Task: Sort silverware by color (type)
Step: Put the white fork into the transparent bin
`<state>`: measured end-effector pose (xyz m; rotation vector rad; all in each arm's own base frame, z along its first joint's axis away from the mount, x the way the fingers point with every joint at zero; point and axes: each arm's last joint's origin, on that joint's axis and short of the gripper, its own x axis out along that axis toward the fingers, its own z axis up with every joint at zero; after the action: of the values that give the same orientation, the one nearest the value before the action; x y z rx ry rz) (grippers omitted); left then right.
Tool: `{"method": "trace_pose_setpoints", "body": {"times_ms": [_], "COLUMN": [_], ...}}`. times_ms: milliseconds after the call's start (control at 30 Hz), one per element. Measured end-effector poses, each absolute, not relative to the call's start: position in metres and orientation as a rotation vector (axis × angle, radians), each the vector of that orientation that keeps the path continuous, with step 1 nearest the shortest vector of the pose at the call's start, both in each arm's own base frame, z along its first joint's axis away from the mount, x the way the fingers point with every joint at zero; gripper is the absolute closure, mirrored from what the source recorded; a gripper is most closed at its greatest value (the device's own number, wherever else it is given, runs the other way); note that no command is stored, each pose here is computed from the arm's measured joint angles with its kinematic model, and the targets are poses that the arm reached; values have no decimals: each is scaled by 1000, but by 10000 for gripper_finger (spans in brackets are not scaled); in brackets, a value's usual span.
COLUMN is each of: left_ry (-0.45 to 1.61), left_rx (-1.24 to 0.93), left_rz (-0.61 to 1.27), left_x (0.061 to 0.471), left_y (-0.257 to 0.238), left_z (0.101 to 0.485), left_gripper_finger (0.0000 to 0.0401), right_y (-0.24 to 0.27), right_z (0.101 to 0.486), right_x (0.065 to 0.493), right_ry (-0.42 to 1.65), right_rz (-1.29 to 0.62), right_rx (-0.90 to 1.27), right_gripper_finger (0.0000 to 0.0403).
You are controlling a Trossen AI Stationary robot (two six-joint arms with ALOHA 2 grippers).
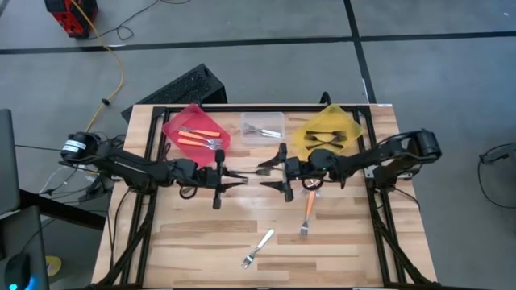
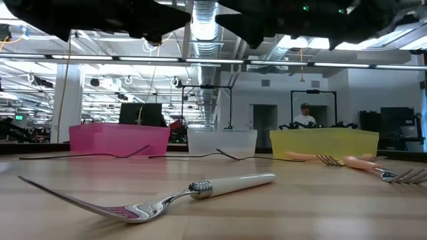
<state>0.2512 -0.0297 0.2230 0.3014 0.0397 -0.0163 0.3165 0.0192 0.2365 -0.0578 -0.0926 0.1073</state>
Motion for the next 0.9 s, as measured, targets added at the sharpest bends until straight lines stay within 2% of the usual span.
{"method": "trace_pose_setpoints", "body": {"times_ms": [433,900], "left_ry": [46,-21], "left_rx": [297,307], "left_rz": [19,22], "left_x": [264,268], "left_y": [-25,-26], "left_z": [208,221], "left_gripper_finger": [361,360], "right_y": [30,29], "right_z": [241,242], "right_x": [334,334], "right_ry": [-41,-45], "right_rz": [137,134], "right_rx": [-86,-90], "right_gripper_finger": [106,106]}}
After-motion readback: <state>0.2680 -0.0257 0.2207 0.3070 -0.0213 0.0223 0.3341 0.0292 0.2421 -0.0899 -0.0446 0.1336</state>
